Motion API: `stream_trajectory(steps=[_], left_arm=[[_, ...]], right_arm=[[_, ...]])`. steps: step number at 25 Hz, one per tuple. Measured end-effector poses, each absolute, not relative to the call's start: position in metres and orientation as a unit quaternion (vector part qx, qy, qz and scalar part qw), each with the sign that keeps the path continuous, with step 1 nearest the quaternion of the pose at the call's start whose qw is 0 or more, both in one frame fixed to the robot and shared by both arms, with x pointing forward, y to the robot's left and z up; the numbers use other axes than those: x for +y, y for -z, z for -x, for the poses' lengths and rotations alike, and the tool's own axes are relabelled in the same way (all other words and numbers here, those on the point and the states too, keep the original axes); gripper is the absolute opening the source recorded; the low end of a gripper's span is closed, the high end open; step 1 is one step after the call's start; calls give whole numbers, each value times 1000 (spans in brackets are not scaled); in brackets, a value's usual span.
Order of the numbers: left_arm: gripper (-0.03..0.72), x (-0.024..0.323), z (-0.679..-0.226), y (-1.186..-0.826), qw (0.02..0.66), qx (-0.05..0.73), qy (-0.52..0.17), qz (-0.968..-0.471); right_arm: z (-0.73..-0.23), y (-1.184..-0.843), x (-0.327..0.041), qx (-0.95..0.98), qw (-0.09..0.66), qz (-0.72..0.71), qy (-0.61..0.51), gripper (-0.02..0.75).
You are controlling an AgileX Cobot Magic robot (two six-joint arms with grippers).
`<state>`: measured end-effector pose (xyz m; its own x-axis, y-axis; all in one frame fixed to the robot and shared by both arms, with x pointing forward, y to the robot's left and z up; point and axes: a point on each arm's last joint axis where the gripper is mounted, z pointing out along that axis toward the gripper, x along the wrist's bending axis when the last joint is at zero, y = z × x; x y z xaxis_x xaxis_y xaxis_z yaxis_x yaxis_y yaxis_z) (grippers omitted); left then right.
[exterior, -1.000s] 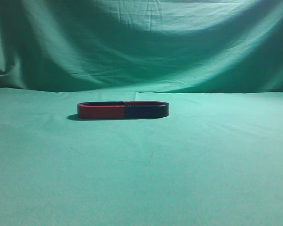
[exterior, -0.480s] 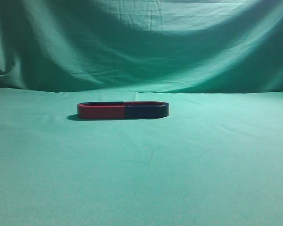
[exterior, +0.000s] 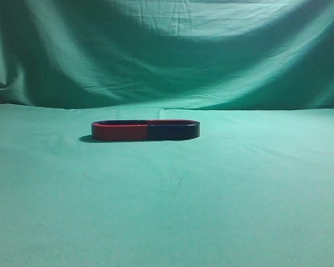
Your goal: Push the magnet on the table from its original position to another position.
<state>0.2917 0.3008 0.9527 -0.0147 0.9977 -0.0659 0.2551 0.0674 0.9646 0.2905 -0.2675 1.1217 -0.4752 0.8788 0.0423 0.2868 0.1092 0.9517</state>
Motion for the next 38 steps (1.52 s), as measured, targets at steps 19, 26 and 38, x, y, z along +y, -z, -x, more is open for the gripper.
stream_trajectory(steps=[19,26,38], left_arm=[[399,301,-292,-953,446,578,-416,-542],[399,301,-292,-953,446,578,-416,-542],[399,301,-292,-953,446,578,-416,-542]], right_arm=[[-288,-965,-297,578,423,-557,-421,0],[-290,-945,-298,586,416,-563,-409,0],[-291,-946,-298,584,418,-561,-411,0]])
